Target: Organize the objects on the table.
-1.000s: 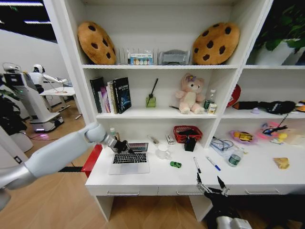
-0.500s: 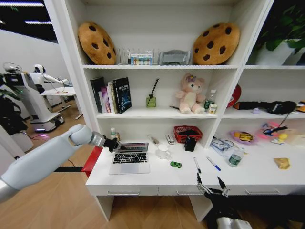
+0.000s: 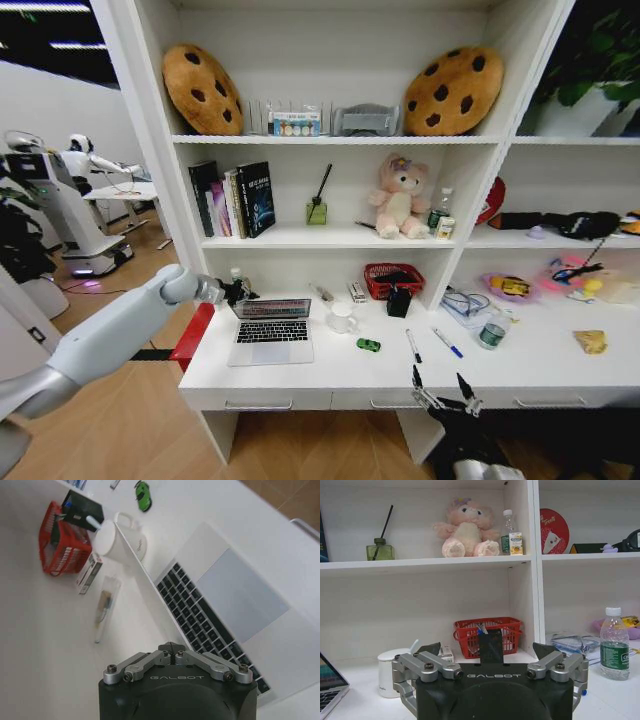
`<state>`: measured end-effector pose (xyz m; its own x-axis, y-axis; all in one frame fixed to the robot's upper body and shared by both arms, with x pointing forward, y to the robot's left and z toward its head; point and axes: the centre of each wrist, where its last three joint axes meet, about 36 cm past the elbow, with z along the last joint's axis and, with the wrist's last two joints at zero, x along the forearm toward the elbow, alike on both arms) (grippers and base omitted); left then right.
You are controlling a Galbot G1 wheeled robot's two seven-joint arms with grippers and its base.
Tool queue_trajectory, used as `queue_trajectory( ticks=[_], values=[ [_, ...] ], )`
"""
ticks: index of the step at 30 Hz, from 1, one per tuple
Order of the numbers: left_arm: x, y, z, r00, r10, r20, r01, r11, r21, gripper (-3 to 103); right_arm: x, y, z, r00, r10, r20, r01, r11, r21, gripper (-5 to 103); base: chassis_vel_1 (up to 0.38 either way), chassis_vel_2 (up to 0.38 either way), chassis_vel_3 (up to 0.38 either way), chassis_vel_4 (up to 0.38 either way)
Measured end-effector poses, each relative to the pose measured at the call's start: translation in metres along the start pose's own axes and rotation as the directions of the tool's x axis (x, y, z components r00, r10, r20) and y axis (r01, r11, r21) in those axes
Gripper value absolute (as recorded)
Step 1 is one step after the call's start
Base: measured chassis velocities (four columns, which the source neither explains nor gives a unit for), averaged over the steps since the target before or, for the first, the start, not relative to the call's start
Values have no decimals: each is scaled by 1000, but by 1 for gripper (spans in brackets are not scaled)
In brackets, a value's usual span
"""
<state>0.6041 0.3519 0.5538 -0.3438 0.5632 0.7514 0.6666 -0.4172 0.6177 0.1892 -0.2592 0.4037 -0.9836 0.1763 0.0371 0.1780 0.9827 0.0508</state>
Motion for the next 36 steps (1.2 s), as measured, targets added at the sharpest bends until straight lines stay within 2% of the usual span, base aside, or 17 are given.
queue_trajectory(
  ticks=[11,15,17,18,21,22,24,25,26,28,29,30,31,33,34,35,36],
  values=[
    [-30,-82,-28,997,65,37,-67,995,70,0,2,4,3,1000,2,-7,-2,1000,-4,100,0,0,0,0],
    [-27,-136,-25,987,-162,-2,160,970,183,0,1,3,3,1000,7,-13,-7,1000,1,100,0,0,0,0],
    [-28,-170,-29,917,-391,-85,397,866,305,0,0,2,3,999,41,-26,-40,999,7,100,0,0,0,0],
    [-28,-170,-29,917,-391,-85,397,866,305,0,0,2,3,999,41,-26,-40,999,7,100,0,0,0,0],
    [-25,-221,-57,729,-598,-332,676,555,485,11,-2,-2,1,993,95,-67,-94,995,28,100,0,0,0,0],
    [-25,-221,-57,729,-598,-332,676,555,485,11,-2,-2,1,993,95,-67,-94,995,28,100,0,0,0,0],
    [-24,-240,-85,636,-603,-481,761,387,520,22,-4,-4,-6,993,84,-78,-81,996,44,100,0,0,0,0],
    [-24,-240,-85,636,-603,-481,761,387,520,22,-4,-4,-6,993,84,-78,-81,996,44,100,0,0,0,0],
    [-24,-246,-98,592,-593,-546,791,299,533,27,-5,-4,-9,994,79,-78,-75,996,51,100,0,0,0,0],
    [-21,-252,-133,473,-547,-691,832,19,555,38,-10,-5,-14,996,63,-70,-58,996,64,100,0,0,0,0],
    [-21,-252,-133,473,-547,-691,832,19,555,38,-10,-5,-14,996,63,-70,-58,996,64,100,0,0,0,0],
    [-19,-252,-145,439,-526,-728,827,-81,557,43,-11,-6,-14,996,56,-68,-51,996,70,100,0,0,0,0],
    [-19,-252,-145,439,-526,-728,827,-81,557,43,-11,-6,-14,996,56,-68,-51,996,70,100,0,0,0,0],
    [-19,-252,-173,367,-474,-800,767,-333,549,54,-13,-10,-15,997,23,-73,-17,996,86,100,0,0,0,0],
    [-19,-255,-184,357,-456,-815,738,-397,545,60,-12,-11,-15,997,7,-80,0,996,91,100,0,0,0,0],
    [-19,-255,-184,357,-456,-815,738,-397,545,60,-12,-11,-15,997,7,-80,0,996,91,100,0,0,0,0],
    [-18,-260,-196,356,-439,-825,714,-441,543,65,-12,-11,-15,996,-3,-89,12,995,96,100,0,0,0,0]
  ],
)
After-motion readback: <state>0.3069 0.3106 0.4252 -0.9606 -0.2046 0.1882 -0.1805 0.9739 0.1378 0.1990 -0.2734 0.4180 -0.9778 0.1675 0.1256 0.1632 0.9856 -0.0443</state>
